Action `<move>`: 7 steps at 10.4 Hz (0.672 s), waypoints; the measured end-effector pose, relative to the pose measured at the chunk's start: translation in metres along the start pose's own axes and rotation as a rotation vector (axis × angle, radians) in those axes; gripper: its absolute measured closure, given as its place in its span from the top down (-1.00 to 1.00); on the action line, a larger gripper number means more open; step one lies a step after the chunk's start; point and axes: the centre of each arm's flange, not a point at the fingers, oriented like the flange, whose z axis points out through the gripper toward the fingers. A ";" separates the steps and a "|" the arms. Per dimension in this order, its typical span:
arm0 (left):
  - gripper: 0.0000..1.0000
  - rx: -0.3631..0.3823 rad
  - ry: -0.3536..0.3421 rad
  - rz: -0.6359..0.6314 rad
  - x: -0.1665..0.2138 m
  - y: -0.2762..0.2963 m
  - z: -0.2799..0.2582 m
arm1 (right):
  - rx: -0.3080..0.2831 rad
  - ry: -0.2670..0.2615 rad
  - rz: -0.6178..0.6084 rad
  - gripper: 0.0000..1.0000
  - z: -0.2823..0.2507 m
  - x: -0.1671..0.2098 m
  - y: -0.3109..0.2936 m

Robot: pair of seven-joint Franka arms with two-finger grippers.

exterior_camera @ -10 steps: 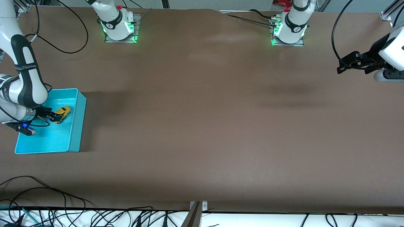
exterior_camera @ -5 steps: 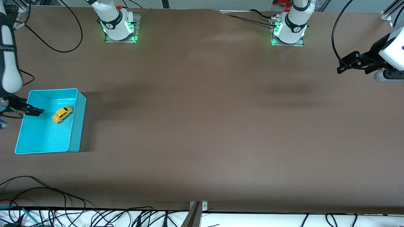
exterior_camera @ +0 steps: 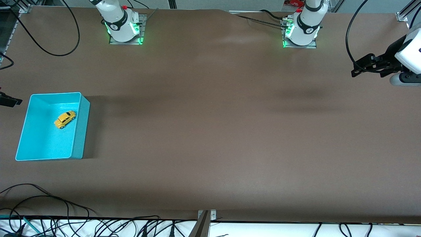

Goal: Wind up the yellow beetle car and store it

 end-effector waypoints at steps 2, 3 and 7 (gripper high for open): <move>1.00 0.000 0.000 0.000 0.000 0.000 0.000 | 0.069 0.030 -0.087 1.00 -0.032 -0.020 -0.053; 1.00 0.000 0.000 0.000 0.000 0.000 0.000 | 0.071 0.049 -0.137 1.00 -0.041 -0.034 -0.082; 1.00 0.000 0.000 -0.001 0.000 0.000 0.000 | 0.062 0.171 -0.287 1.00 -0.062 -0.068 -0.150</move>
